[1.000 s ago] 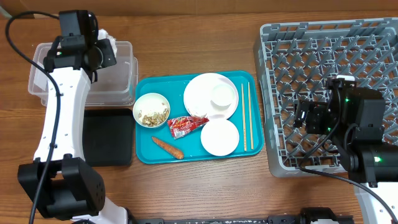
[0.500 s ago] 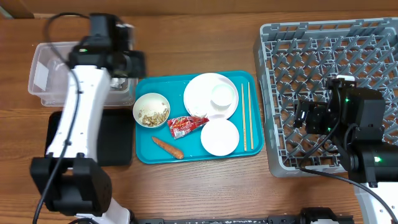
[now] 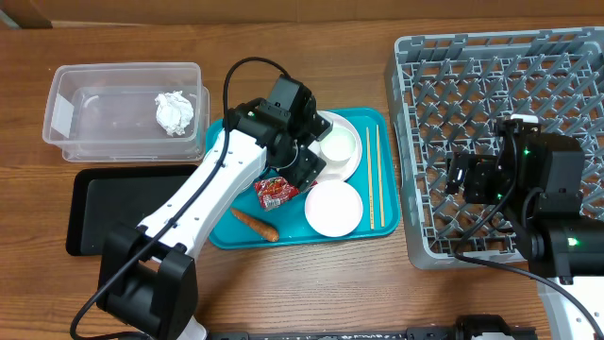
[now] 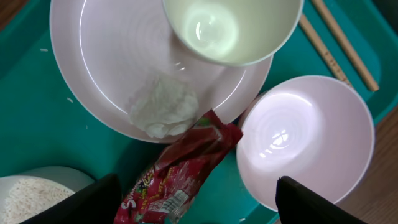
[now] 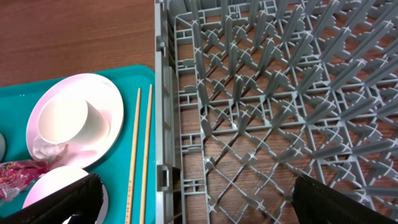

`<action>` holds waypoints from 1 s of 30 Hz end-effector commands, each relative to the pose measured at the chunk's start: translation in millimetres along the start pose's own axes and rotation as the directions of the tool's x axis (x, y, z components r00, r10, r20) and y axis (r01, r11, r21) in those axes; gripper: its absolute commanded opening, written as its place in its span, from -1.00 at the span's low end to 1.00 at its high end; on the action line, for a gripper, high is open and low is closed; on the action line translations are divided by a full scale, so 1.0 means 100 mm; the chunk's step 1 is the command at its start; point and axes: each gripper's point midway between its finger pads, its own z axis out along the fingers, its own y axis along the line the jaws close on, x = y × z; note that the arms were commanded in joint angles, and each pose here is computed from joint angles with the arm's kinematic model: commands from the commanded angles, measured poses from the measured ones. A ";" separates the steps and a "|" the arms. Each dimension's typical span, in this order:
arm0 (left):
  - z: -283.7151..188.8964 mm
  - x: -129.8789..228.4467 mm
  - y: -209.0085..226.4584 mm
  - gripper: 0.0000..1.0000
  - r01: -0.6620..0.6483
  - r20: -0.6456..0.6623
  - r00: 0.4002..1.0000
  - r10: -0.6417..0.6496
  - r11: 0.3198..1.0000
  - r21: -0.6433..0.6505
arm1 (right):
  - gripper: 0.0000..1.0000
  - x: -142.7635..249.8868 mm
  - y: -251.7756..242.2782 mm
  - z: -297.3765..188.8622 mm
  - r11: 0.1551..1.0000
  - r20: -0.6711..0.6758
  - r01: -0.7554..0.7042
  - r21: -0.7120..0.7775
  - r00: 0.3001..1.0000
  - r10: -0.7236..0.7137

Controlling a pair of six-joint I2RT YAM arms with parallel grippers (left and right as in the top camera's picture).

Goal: Sort waste into correct bins and load items into the dishwasher
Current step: 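Grasp the red snack wrapper with the left gripper and drop it into the clear bin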

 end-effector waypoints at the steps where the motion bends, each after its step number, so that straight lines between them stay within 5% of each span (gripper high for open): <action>1: 0.13 0.13 0.02 0.63 -0.019 -0.028 0.999 0.019 1.000 -0.015 | 1.00 -0.11 0.00 -0.07 1.000 0.036 -0.003 0.003 0.999 0.003; 30: 0.58 0.19 -0.10 0.35 0.043 -0.022 0.999 -0.043 0.999 0.009 | 1.00 -0.10 0.00 -0.07 1.000 0.032 -0.003 0.003 0.999 0.003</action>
